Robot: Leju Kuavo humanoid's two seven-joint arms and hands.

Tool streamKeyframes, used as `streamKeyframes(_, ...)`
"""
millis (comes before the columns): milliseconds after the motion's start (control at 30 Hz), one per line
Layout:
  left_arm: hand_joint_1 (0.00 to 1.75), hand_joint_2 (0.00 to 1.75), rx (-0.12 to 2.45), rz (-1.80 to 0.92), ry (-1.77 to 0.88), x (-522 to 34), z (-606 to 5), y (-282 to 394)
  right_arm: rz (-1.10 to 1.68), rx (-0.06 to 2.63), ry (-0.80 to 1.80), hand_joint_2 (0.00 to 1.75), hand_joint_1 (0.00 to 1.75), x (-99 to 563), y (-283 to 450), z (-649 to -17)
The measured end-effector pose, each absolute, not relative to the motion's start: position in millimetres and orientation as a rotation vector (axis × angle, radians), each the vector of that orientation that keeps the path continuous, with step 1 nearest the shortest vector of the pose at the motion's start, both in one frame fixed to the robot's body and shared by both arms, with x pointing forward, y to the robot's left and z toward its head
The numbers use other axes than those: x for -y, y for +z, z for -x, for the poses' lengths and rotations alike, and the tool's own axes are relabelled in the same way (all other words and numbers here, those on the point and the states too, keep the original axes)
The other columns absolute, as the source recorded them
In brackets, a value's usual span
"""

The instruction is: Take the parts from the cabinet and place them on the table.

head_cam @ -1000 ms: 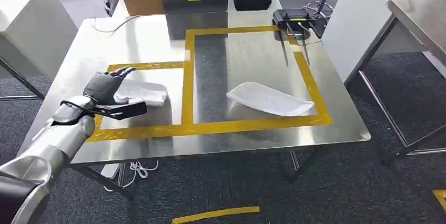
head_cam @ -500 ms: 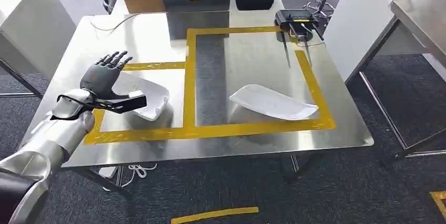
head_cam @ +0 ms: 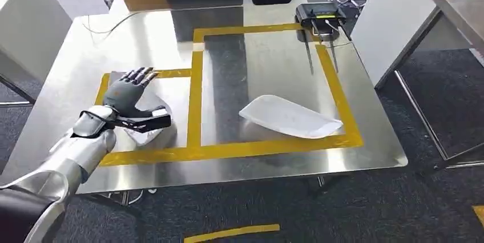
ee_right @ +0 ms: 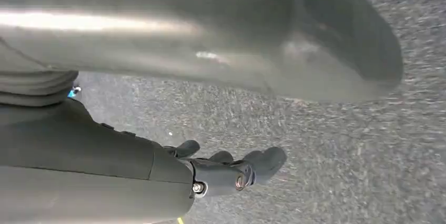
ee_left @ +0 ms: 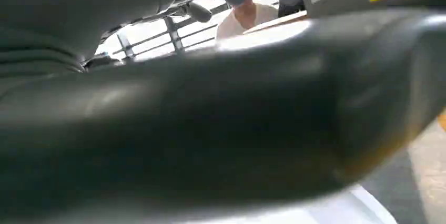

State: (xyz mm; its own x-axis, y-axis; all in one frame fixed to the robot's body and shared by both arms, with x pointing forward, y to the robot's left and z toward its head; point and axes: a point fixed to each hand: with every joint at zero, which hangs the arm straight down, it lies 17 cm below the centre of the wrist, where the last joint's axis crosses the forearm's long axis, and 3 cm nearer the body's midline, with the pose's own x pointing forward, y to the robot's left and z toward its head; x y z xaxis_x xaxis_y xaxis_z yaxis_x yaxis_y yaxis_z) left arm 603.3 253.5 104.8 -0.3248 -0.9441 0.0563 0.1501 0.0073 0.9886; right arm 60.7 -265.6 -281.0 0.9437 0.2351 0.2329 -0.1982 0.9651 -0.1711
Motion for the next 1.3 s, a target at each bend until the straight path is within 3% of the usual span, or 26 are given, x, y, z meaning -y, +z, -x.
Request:
streamKeyframes(100,0.00,0.00,1.316,-0.858,-1.504,-251.7,-590.3,80.0,0.142,0.240,0.222,0.00,0.00,264.8,-282.1,-49.6)
streamKeyframes(533,0.00,0.00,1.421,-0.975,-1.468,-246.7,-630.1,164.3,0.138,0.260,0.213,0.00,0.00,259.1,-279.5,-74.0)
streamKeyframes(1300,0.00,0.00,1.467,-0.998,-1.460,-234.5,-640.9,196.3,0.149,0.290,0.205,0.00,0.00,264.9,-277.2,-90.5)
